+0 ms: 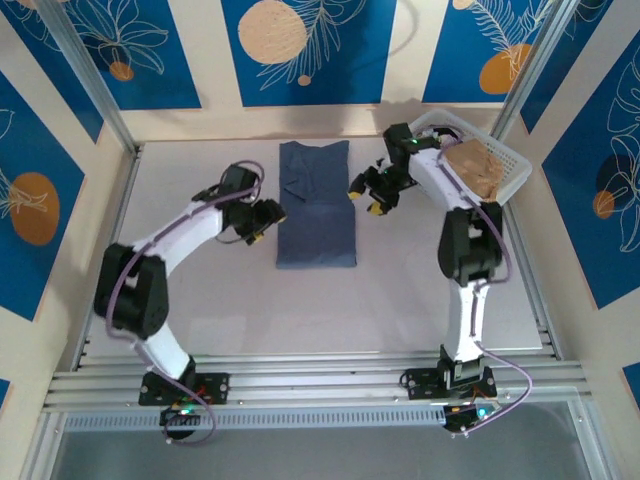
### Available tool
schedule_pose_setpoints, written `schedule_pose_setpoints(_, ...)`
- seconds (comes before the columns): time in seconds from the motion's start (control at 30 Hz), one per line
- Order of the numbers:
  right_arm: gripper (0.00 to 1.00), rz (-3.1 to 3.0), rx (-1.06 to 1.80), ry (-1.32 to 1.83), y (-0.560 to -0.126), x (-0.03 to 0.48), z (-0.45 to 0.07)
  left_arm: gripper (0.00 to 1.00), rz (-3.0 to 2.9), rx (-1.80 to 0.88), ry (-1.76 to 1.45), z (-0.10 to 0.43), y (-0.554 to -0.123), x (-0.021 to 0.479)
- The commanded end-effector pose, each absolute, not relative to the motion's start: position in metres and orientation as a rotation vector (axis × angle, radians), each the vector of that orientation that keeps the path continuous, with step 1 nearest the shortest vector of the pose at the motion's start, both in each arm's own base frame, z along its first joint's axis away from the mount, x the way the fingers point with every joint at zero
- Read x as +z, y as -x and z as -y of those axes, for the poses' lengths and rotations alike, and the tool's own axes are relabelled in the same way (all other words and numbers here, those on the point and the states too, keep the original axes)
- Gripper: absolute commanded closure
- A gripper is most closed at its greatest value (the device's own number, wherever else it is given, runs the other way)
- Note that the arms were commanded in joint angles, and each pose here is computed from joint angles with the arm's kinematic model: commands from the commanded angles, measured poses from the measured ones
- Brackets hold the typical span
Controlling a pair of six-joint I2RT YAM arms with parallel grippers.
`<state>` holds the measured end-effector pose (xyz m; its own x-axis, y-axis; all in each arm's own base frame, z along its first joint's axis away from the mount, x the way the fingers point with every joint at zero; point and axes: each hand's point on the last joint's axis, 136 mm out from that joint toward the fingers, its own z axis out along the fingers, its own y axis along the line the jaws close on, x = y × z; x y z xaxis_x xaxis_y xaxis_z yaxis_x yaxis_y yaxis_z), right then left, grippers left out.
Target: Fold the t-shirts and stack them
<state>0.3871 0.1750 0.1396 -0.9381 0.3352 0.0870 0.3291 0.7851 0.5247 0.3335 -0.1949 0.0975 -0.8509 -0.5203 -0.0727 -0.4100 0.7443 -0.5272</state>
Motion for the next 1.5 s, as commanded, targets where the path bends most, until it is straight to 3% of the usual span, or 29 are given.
schedule_pose_setpoints(0.0, 0.42, -2.973, 0.903, -0.632, -0.353, 0.120, -0.176, 0.33, -2.793, -0.790, 0.884, 0.202, -0.301, 0.065)
schedule_pose_setpoints(0.2, 0.42, -3.024, 0.972, -0.713, -0.312, 0.085, -0.181, 0.31, -2.835, -0.814, 0.859, 0.215, -0.300, 0.044)
schedule_pose_setpoints(0.47, 0.42, -3.069, 0.956, -0.727, -0.308, 0.059, -0.193, 0.35, -2.730, -0.858, 0.910, 0.222, -0.326, 0.034)
schedule_pose_setpoints(0.57, 0.44, -3.088, 0.936, -0.740, -0.313, 0.050, -0.196, 0.46, -2.751, -0.855, 0.914, 0.226, -0.329, 0.026)
schedule_pose_setpoints(0.7, 0.46, -3.123, 0.910, -0.755, -0.320, 0.042, -0.202, 0.72, -2.745, -0.853, 0.919, 0.228, -0.337, 0.019)
schedule_pose_setpoints(0.87, 0.49, -3.147, 0.897, -0.762, -0.326, 0.034, -0.211, 0.96, -2.750, -0.821, 0.928, 0.226, -0.339, 0.017)
schedule_pose_setpoints(1.07, 0.54, -3.178, 0.849, -0.795, -0.328, 0.028, -0.217, 1.00, -2.760, -0.810, 0.923, 0.223, -0.333, 0.017)
schedule_pose_setpoints(1.33, 0.91, -3.169, 0.763, -0.797, -0.334, 0.030, -0.211, 1.00, -2.763, -0.823, 0.907, 0.222, -0.327, 0.027)
schedule_pose_setpoints(1.47, 1.00, -3.157, 0.727, -0.742, -0.331, 0.046, -0.206, 1.00, -2.815, -0.795, 0.864, 0.218, -0.315, 0.034)
